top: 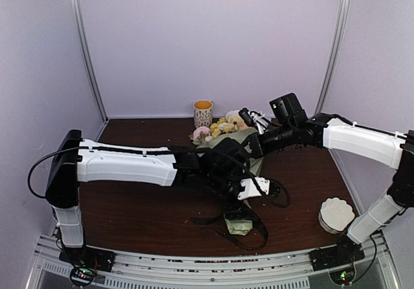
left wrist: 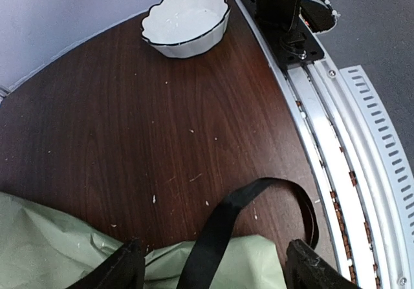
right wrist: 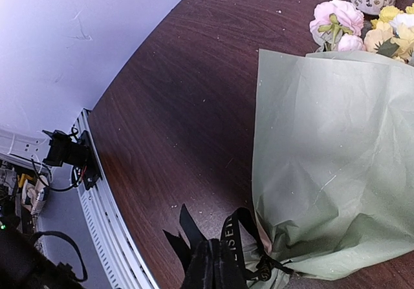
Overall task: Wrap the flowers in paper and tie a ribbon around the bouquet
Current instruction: Cross the half-tied ribbon over the folded bouquet.
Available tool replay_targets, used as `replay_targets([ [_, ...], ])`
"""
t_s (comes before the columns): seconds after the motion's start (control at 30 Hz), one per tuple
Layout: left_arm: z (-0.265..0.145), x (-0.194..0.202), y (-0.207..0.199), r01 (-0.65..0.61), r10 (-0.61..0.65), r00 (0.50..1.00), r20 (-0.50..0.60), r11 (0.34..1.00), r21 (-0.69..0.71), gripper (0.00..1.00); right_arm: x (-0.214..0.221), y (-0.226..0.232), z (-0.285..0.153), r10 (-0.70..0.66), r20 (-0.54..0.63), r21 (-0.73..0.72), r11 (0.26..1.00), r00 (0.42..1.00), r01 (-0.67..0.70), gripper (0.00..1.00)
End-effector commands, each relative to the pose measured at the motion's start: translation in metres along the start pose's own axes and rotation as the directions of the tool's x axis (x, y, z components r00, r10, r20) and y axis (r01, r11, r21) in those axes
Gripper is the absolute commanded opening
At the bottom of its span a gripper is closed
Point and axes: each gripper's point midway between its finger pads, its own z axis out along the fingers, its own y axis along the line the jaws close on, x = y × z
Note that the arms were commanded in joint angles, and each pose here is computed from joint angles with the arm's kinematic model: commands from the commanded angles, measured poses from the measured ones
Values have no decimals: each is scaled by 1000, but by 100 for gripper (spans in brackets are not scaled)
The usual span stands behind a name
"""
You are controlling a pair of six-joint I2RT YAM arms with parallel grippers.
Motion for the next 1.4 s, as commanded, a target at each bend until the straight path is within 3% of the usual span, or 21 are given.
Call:
replay_targets([
  [0.0,-61,-42,26,-30,59,982,179,987,-160,78,-14,16,-8,-23,43,-35,999,999,25,0],
  [0.13,-106,-31,44,150,-80,938,338,971,-187,68,-18,22,-9,4,65,-40,999,998,-2,0],
  [0.23,-139,-8,65,334,-203,856,475,920,-208,58,-22,28,-10,57,108,-51,997,993,-51,0],
  [0.33,-145,24,83,450,-287,803,522,866,-217,62,-26,35,-9,104,146,-73,993,984,-94,0],
  [0.4,-133,38,86,479,-335,799,499,856,-193,68,-30,41,-9,116,173,-86,991,978,-103,0],
  [0.6,-113,54,97,520,-379,783,493,834,-184,76,-31,58,-6,118,200,-105,990,973,-98,0],
  [0.87,-95,44,102,507,-387,766,514,854,-113,75,-28,66,7,139,186,-121,986,973,-117,0],
  [0.93,-94,49,109,531,-397,760,515,836,-139,62,-27,68,10,138,178,-129,985,974,-116,0],
  [1.07,-93,58,112,555,-420,743,521,822,-128,14,-25,70,11,119,164,-123,987,979,-99,1],
  [1.1,-93,61,111,560,-424,736,527,819,-123,5,-24,68,9,111,163,-110,990,980,-93,5],
  [1.13,-93,64,110,565,-429,732,530,817,-118,0,-23,66,8,100,163,-93,992,982,-85,11],
  [1.37,-91,83,111,602,-461,710,532,790,-119,0,-3,30,-2,8,109,99,995,994,-19,40],
])
